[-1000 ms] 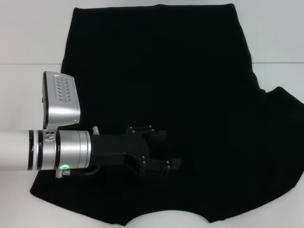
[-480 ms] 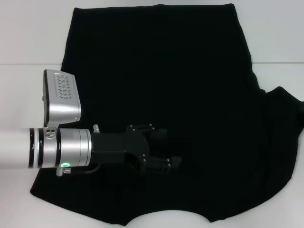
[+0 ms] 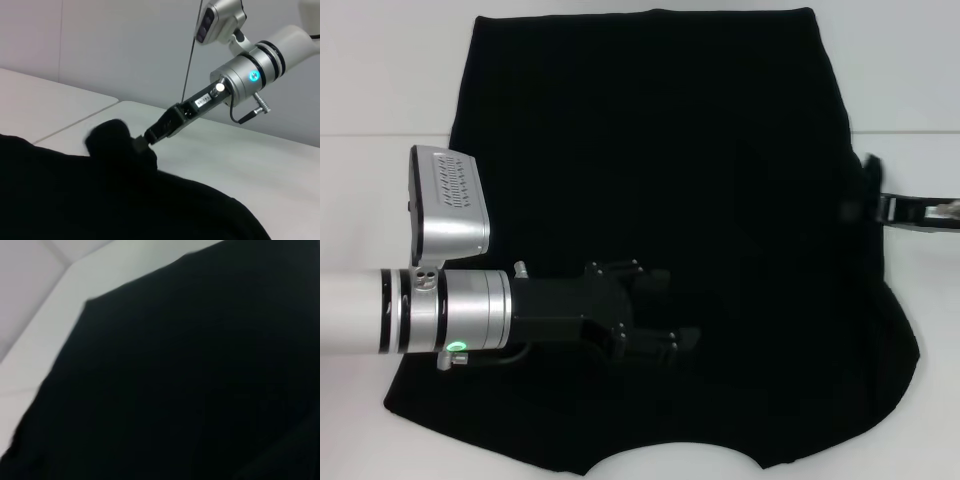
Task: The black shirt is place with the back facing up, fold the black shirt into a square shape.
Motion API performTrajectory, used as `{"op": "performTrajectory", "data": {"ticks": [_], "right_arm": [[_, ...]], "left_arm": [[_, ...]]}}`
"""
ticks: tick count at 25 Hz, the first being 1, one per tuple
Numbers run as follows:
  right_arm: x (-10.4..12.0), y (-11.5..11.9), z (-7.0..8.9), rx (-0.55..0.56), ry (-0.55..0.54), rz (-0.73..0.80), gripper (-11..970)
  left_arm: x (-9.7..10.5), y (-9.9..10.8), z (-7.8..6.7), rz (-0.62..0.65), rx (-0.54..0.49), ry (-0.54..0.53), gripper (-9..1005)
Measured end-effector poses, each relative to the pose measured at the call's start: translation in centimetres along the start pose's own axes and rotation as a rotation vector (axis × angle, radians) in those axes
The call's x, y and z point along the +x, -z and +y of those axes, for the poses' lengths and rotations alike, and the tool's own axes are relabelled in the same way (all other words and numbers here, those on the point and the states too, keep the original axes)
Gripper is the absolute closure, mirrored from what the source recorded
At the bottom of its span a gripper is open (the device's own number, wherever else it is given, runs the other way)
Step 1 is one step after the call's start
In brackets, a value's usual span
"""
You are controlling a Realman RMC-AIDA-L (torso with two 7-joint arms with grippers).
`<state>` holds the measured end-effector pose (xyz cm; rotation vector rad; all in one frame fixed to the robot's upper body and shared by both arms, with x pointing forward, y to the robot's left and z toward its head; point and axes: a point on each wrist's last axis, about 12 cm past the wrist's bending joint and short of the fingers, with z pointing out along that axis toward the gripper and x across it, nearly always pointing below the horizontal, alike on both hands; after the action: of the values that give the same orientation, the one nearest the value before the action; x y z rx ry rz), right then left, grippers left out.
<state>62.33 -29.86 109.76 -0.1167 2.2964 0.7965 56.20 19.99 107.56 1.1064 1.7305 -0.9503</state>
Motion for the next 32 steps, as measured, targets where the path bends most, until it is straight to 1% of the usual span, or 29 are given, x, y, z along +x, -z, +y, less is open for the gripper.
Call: {"op": "performTrajectory", "data": {"ticks": [5, 12, 17, 32], "right_arm": [[-0.3, -1.1, 1.5, -0.034, 0.034, 0.034, 890], [-0.6, -1.8, 2.4, -0.042, 0.041, 0.062, 882], [-0.6, -2.2, 2.9, -0.048, 0.055, 0.078, 876], [-0.5, -2.2, 3.5, -0.072, 0.071, 0.114, 859]], "left_arm": [[0.0, 0.0, 0.0, -0.002, -0.001, 0.002, 123], [0.1, 0.1, 0.0, -0.001, -0.007, 0.011, 122], [0.0, 0.0, 0.2, 0.001, -0.014, 0.009, 122], [-0.1, -0.1, 0.4, 0.005, -0.025, 0.006, 122]]}}
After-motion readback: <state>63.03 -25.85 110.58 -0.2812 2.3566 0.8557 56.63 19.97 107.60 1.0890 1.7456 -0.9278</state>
